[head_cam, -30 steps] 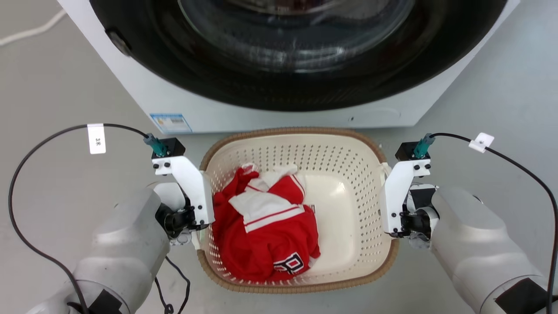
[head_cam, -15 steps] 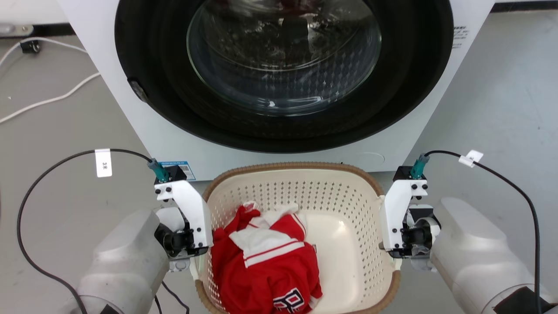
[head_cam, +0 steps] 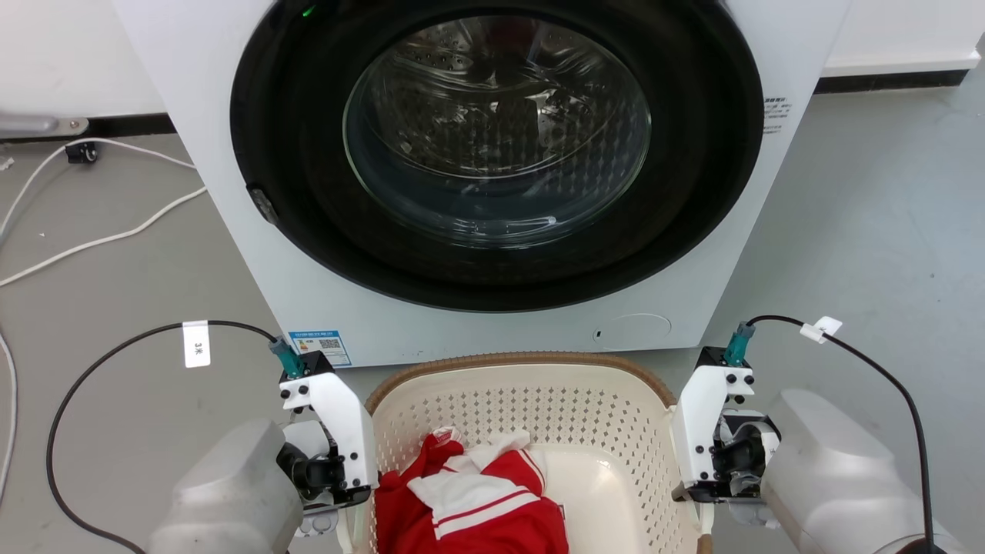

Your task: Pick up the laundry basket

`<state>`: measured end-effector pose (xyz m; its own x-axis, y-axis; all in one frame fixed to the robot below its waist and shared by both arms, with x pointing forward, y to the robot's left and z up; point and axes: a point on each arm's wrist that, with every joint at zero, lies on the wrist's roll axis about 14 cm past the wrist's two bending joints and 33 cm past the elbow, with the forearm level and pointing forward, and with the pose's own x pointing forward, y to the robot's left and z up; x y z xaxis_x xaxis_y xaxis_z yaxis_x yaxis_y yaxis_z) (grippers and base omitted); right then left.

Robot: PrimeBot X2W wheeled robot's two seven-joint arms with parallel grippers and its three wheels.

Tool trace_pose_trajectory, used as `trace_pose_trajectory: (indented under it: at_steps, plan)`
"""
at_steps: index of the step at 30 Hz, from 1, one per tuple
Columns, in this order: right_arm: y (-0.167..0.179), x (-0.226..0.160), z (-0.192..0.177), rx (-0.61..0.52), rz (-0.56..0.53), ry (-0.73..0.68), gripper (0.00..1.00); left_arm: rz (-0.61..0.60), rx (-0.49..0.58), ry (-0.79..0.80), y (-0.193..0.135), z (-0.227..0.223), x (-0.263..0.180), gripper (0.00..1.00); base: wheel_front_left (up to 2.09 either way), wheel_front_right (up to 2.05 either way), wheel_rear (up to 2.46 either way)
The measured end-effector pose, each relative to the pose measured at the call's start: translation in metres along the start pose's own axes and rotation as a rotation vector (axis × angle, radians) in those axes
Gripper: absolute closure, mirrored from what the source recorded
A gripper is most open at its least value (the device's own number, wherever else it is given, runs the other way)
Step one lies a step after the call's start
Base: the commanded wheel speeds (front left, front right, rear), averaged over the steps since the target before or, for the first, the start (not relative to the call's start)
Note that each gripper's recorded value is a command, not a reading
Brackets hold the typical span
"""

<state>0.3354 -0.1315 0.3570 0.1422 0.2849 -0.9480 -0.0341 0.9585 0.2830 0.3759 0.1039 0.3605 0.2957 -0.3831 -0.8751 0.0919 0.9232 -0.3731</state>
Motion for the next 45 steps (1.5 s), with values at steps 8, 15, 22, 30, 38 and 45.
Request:
trace_pose_trajectory:
  at_steps: [8, 15, 22, 30, 38, 45]
  plan:
    - [0.0001, -0.0015, -0.0028, -0.006, -0.003, 0.004, 1.0, -0.002, -0.001, 0.005, -0.0013, -0.0031, -0.0014, 1.0, 0.0, 0.0, 0.0]
    - [0.0, -0.0017, -0.0029, -0.004, -0.002, 0.001, 1.0, -0.001, 0.002, 0.007, -0.0016, -0.0036, -0.0011, 1.0, 0.0, 0.0, 0.0]
    - [0.0006, -0.0018, -0.0032, -0.01, -0.004, -0.007, 1.0, -0.002, -0.004, 0.004, -0.0014, -0.0055, -0.0029, 1.0, 0.0, 0.0, 0.0]
    - [0.0029, -0.0017, -0.0018, -0.02, -0.005, -0.013, 1.0, 0.002, -0.008, 0.0, 0.0003, -0.0071, -0.0049, 1.0, 0.0, 0.0, 0.0]
    - [0.0043, -0.0007, -0.0032, -0.023, -0.003, -0.01, 1.0, 0.003, -0.015, -0.002, 0.0018, -0.0086, -0.0063, 1.0, 0.0, 0.0, 0.0]
    - [0.0045, -0.0003, -0.0041, -0.022, -0.002, -0.008, 1.0, 0.004, -0.016, 0.0, 0.0023, -0.0097, -0.0064, 1.0, 0.0, 0.0, 0.0]
